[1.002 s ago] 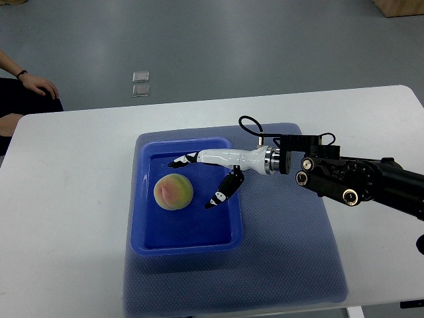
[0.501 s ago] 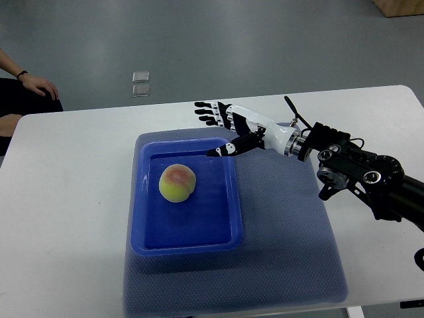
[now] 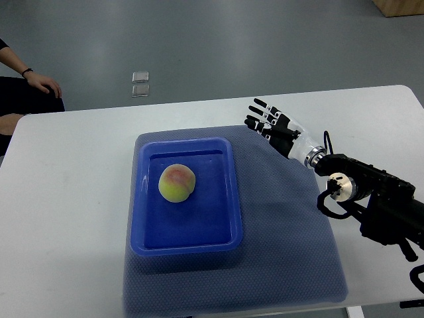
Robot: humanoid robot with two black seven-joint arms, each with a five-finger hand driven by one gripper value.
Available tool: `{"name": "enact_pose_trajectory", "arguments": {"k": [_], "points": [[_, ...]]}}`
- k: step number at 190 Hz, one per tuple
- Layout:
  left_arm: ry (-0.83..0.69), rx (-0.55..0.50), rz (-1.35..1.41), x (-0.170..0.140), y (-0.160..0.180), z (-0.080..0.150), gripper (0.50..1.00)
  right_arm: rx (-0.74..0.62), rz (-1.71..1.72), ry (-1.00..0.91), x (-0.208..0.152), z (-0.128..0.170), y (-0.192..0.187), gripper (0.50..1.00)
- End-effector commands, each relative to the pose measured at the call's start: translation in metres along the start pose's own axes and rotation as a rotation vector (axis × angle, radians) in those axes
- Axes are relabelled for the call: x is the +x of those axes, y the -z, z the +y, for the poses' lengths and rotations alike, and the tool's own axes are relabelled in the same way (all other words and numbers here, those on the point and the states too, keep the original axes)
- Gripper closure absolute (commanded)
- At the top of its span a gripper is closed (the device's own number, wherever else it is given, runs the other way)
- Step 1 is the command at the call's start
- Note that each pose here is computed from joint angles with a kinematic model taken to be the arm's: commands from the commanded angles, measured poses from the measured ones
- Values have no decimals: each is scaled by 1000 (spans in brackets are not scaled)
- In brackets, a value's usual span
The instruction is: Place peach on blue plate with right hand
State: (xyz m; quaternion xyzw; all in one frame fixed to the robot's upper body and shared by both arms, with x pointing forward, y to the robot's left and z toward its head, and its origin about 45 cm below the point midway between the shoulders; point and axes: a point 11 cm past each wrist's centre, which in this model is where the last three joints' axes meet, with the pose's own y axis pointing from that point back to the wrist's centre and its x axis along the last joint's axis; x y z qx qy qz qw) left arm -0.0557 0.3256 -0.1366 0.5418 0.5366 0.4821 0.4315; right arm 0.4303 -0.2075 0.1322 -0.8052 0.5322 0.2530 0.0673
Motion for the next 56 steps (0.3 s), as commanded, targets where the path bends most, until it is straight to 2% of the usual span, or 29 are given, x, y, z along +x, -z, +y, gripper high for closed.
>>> {"name": "enact_pose_trajectory", "arguments": {"k": [1,56], "points": [[0,0,0,0,0,0,500,8,-3,-4,2,1,1,568],[0,0,1,0,0,0,500,14,5,-4,6,3,6,568]]}}
